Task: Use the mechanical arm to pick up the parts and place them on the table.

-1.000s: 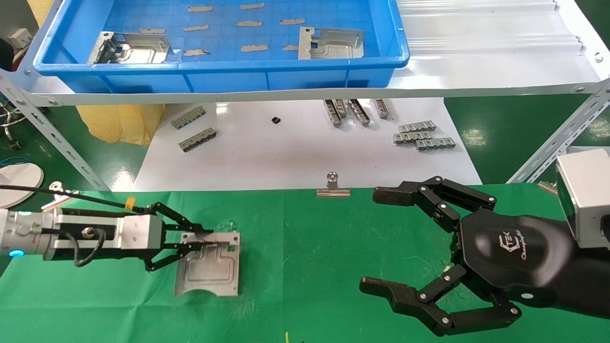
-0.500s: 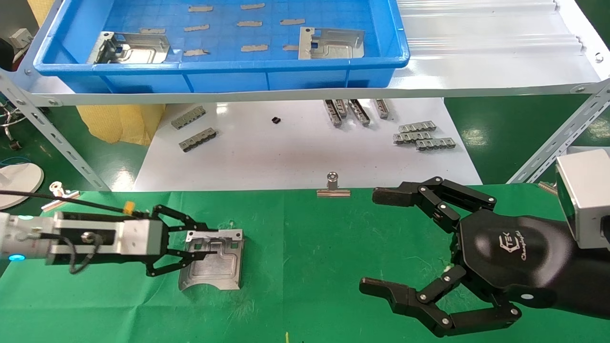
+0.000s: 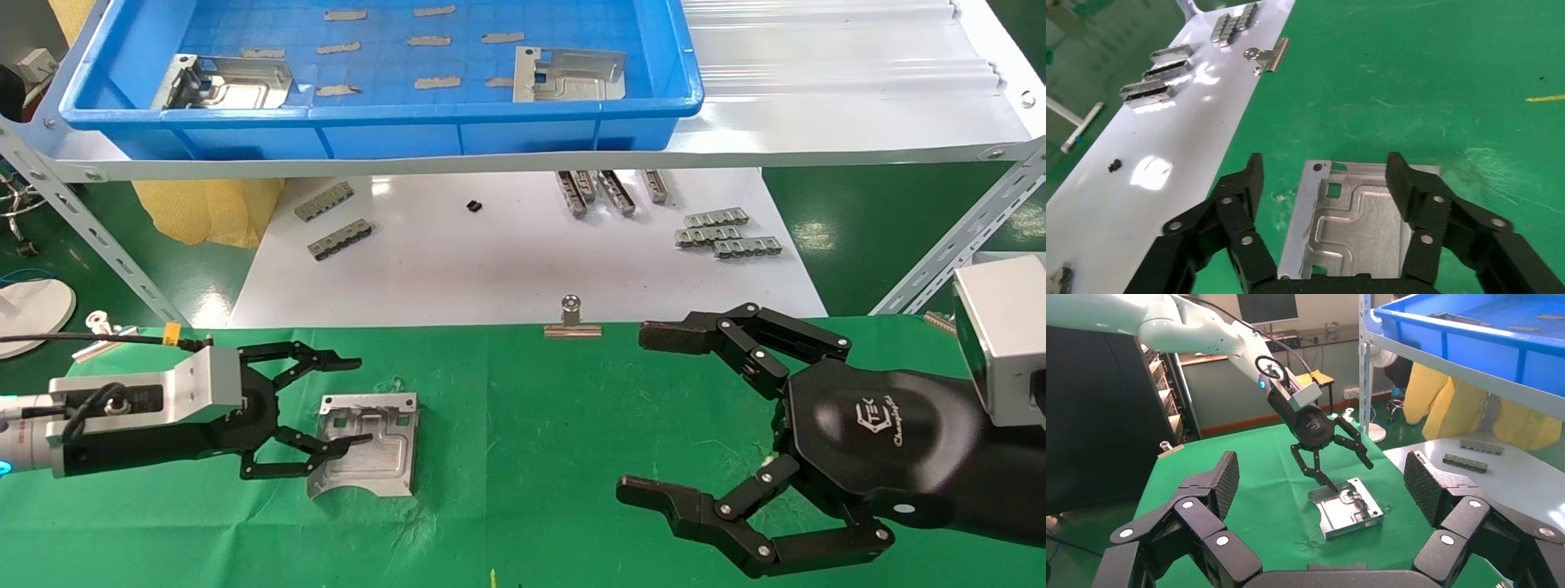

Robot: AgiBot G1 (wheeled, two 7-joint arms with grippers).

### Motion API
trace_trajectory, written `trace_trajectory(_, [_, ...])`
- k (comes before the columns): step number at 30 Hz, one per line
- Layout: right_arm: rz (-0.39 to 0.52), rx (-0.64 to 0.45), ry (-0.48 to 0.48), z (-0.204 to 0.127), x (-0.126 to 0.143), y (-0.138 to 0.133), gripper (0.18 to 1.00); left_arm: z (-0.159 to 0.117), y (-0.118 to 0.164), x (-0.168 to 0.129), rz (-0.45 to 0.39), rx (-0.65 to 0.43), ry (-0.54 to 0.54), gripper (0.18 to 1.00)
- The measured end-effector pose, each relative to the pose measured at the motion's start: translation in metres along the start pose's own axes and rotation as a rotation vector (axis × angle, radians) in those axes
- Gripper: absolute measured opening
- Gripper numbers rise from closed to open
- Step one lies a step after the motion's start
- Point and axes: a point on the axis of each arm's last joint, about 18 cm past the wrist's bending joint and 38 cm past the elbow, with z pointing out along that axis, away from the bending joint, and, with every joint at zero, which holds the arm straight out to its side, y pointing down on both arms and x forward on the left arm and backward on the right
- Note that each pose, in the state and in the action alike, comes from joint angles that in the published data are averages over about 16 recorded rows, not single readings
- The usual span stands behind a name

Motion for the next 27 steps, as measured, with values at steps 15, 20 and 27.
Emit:
trace_trajectory(15, [0.0,0.0,0.0,0.0,0.0,0.0,1.0,-0.001,-0.009,-0.002,-0.024,0.044,-0.015,0.924])
trace_trajectory(20, [0.0,0.0,0.0,0.0,0.0,0.0,1.0,-0.003,-0.017,-0.002,-0.049,0.081,-0.025,0.97])
trace_trajectory(27, [0.0,0.0,0.0,0.0,0.0,0.0,1.0,-0.008,-0.032,0.0,-0.087,0.137,-0.033,0.996])
